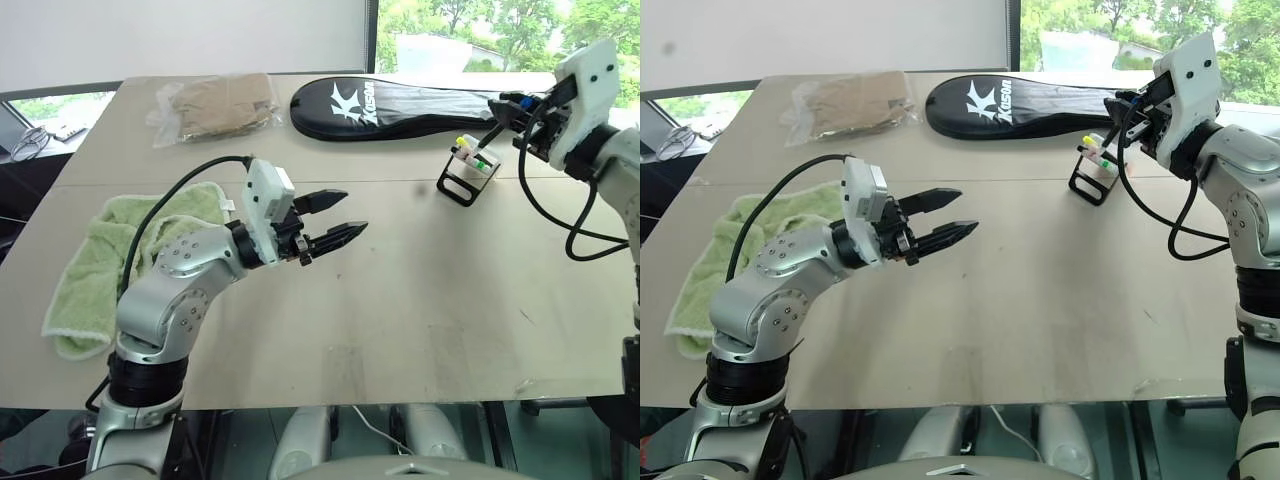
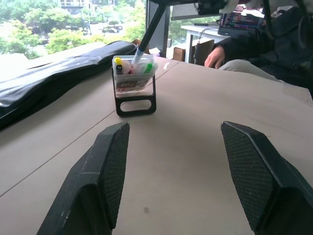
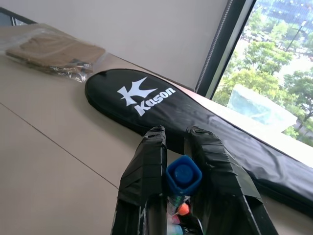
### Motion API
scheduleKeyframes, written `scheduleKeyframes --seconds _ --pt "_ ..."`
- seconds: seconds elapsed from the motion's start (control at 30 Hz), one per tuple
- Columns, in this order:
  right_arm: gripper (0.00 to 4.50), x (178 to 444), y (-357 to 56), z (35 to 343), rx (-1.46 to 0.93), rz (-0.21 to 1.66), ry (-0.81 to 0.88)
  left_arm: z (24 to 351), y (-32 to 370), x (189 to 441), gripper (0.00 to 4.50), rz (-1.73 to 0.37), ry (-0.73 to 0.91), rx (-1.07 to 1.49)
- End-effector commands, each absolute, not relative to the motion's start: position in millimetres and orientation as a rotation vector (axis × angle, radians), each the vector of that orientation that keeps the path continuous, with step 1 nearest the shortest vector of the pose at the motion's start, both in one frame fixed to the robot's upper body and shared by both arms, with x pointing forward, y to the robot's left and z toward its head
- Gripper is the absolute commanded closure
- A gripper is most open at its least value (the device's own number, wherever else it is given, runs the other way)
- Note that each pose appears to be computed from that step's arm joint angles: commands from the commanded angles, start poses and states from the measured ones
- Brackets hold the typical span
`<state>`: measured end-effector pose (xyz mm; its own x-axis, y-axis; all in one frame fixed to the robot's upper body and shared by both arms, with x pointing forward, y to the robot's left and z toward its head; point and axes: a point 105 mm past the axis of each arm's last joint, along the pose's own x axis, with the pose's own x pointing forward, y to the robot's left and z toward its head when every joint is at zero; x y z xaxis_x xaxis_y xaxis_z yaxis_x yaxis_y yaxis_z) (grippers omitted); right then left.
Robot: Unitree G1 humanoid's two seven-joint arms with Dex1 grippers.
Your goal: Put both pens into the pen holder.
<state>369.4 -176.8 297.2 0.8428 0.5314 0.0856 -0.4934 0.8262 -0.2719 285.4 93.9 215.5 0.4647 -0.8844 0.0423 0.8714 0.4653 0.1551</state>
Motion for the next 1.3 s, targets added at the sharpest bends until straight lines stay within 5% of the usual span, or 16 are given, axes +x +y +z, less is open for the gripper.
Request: scheduleKeyframes --seconds 0.03,0.6,1.03,1.3 --pt "4.37 357 -178 323 -0.217 0.563 -0.239 228 95 280 1.40 -1.077 -0.185 0.133" --pt "4.37 364 -187 310 -0.372 0.478 -0.209 223 94 283 1.40 -1.074 -0.183 0.114" --pt "4.37 386 -163 247 -0.668 0.482 -0.118 221 91 283 1.40 -1.057 -0.198 0.129" --pt "0.88 392 -172 246 -0.722 0.453 -0.125 220 93 282 1.40 -1.043 -0.194 0.123"
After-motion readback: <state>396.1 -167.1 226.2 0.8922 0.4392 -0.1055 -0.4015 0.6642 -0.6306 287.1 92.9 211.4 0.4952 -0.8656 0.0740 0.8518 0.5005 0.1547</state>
